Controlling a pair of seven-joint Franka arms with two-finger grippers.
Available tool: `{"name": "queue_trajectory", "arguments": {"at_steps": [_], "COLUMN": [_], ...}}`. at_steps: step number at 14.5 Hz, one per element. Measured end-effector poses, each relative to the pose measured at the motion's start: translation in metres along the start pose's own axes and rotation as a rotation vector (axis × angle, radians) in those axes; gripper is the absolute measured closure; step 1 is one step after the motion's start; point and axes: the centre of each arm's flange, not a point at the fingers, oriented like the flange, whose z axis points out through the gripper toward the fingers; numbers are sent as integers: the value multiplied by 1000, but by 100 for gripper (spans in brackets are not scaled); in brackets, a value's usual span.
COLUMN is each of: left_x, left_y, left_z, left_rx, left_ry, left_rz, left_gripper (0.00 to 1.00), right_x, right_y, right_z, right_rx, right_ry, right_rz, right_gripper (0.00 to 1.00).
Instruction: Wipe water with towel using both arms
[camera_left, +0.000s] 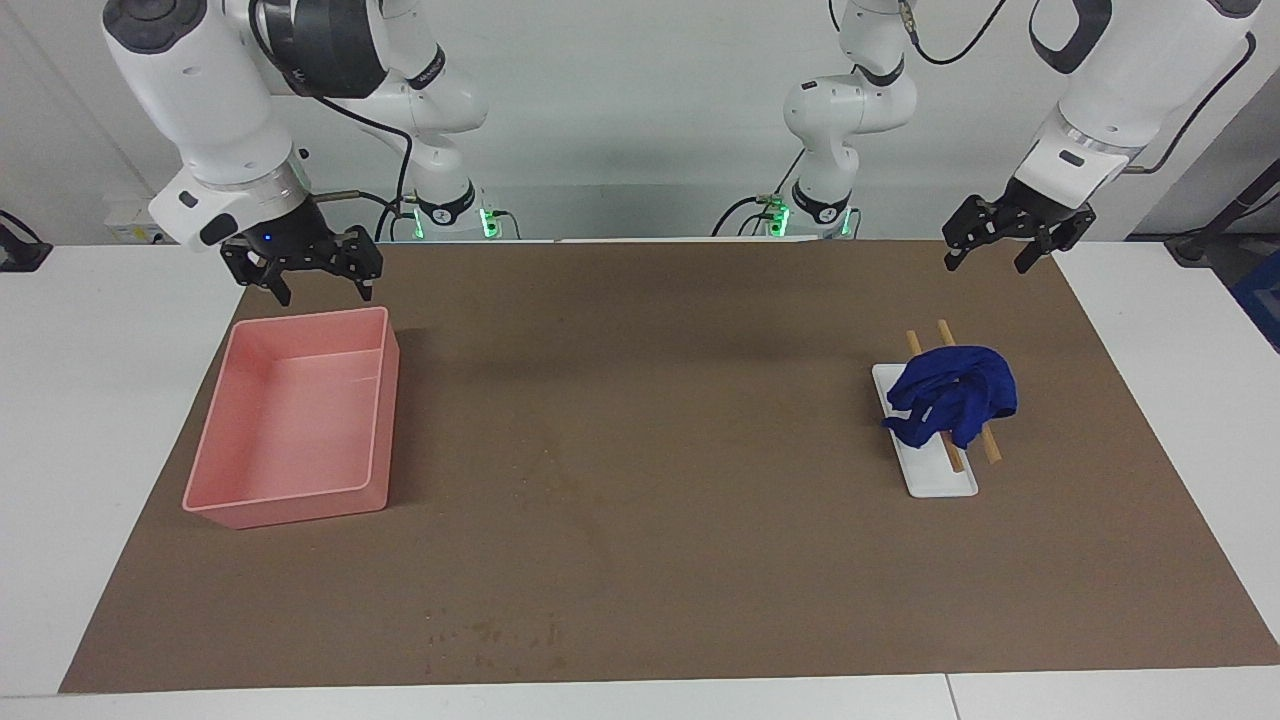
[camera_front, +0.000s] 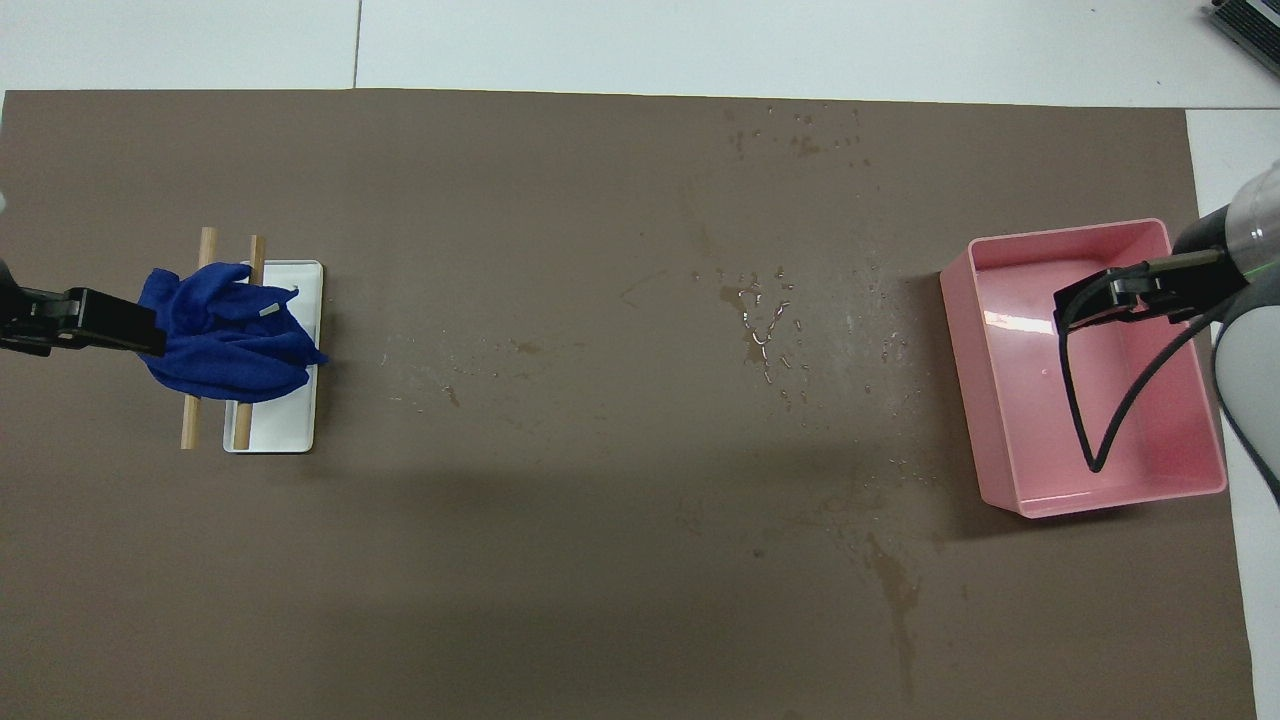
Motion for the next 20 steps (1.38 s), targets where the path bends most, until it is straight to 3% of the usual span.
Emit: {"name": "queue_trajectory", "arguments": {"at_steps": [5, 8, 11, 13, 17, 20], "left_x": [0, 10, 20, 29, 44, 38], "left_y": [-1, -24, -78, -99, -99, -90], "left_z": [1, 13, 59, 96, 150, 172], "left_rx": [0, 6, 22, 26, 5, -4], "left_ry": [2, 107, 228, 263, 254, 235], "left_rz": [-3, -50, -144, -181, -291, -348], "left_gripper": [0, 0, 0, 0, 0, 7], "right_x": [0, 0, 0, 0, 0, 0], "right_y": [0, 0, 0, -1, -3, -5], "right_z": [0, 1, 1, 3, 5, 7], "right_rx": [0, 0, 2, 13, 25, 43], "right_ry": [-1, -1, -3, -6, -8, -13], "right_rz": [0, 0, 0, 1, 10, 33], "right_gripper": [0, 0, 0, 0, 0, 0]}}
